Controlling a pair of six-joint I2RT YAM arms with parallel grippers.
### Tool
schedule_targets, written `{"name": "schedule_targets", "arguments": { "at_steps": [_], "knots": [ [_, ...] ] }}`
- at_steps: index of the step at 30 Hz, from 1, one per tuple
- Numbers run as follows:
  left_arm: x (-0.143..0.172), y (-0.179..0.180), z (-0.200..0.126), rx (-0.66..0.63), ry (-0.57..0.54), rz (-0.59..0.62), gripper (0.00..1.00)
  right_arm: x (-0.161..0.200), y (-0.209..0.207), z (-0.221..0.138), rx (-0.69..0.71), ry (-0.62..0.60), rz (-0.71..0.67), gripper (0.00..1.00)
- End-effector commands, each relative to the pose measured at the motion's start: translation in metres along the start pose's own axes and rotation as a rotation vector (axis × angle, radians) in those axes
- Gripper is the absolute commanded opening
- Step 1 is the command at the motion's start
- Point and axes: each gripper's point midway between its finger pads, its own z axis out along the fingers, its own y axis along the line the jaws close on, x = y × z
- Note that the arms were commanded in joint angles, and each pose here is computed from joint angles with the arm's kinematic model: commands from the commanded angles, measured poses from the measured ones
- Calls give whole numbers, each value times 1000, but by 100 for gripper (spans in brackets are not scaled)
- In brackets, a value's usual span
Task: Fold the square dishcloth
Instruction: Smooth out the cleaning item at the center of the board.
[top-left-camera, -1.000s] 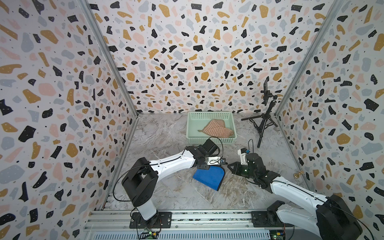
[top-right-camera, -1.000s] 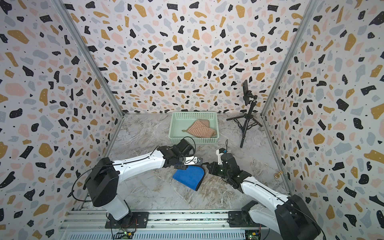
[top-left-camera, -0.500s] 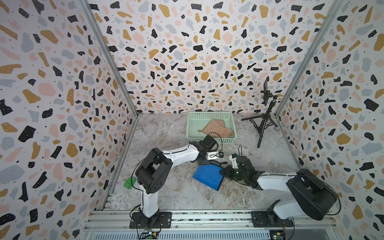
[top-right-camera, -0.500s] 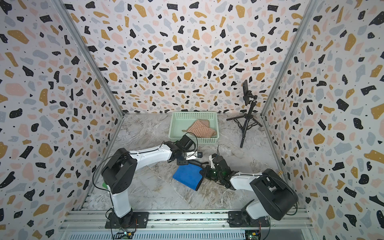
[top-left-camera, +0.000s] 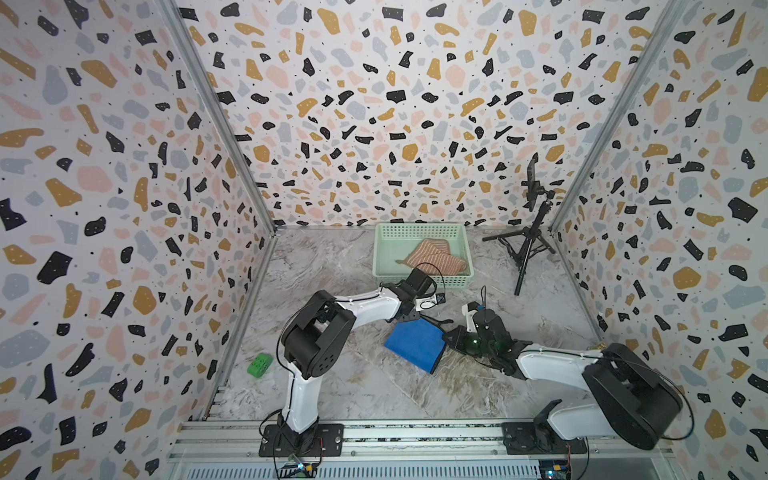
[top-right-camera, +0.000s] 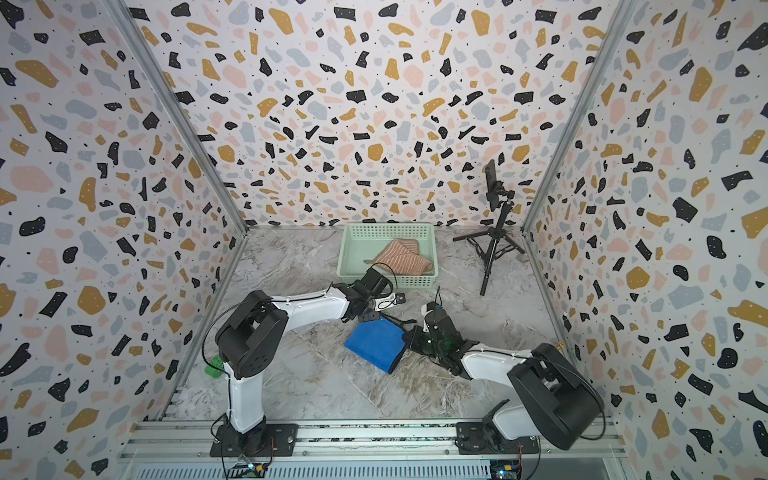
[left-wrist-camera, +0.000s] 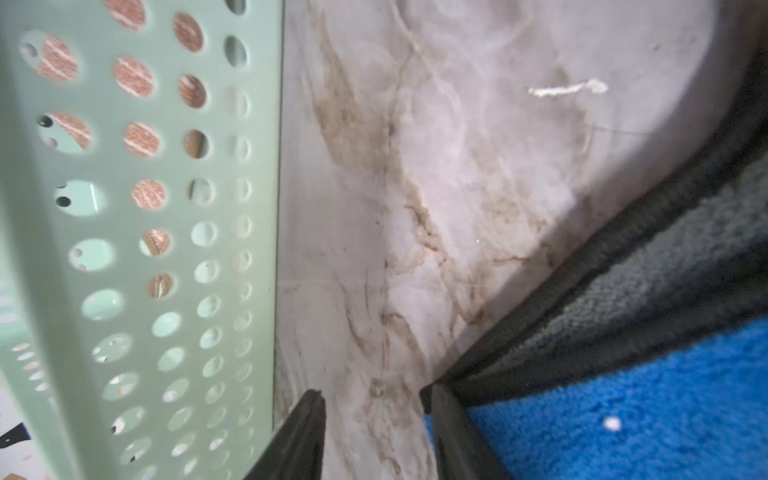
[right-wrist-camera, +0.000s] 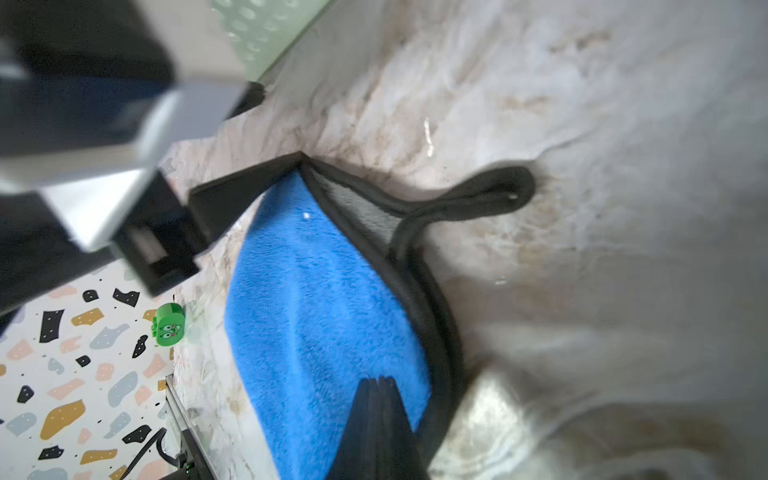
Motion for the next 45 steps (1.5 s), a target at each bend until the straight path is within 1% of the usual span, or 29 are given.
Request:
{"name": "schedule_targets", "arguments": {
  "at_steps": [1,3,5,7,9,12,15,17,20,22,24,28,30,33,36,38,39,41,43,45],
  "knots": [
    [0,18,-34,-29,-52,-72,51,5,16,-15,9,-3,-76,0],
    [0,15,-61,15,-95,-90,54,15,26,-18,-11,7,-99,0],
    [3,2,-83,79,-123,-85,55,29,36,-17,-45,33,-112,0],
    [13,-21,-95,164,-115,-64,55,40,40,-13,-61,56,-118,0],
    [24,-43,-100,229,-100,-53,54,56,42,-7,-71,93,-129,0],
    [40,-76,-96,308,-72,-43,53,76,31,6,-59,151,-124,0],
    [52,-95,-79,326,-31,-28,52,83,6,15,-2,152,-94,0],
    [60,-96,-62,293,9,-20,51,88,-8,18,42,161,-91,0],
    [81,-98,-40,250,116,35,50,95,-30,20,104,173,-81,0],
    [86,-95,-36,217,135,55,50,97,-38,19,116,175,-72,0],
    [86,-93,-41,212,116,56,50,98,-38,17,113,178,-72,0],
    [83,-81,-56,185,81,43,51,91,-16,8,63,181,-103,0],
    [82,-71,-64,165,72,38,51,81,2,-2,38,163,-139,0],
    [76,-60,-84,160,37,25,53,63,19,-20,44,140,-182,1],
    [62,-57,-106,199,-28,-12,54,39,28,-37,60,97,-207,2],
    [50,-61,-118,251,-86,-49,55,24,24,-46,90,77,-204,2],
    [44,-64,-122,278,-109,-58,56,17,21,-50,107,67,-202,5],
    [35,-72,-122,308,-120,-50,57,-4,12,-60,147,18,-190,12],
    [23,-79,-117,319,-112,-32,57,-25,-2,-70,207,-37,-187,15],
    [11,-85,-111,343,-107,-26,58,-42,-17,-79,264,-95,-177,24]
  ]
}}
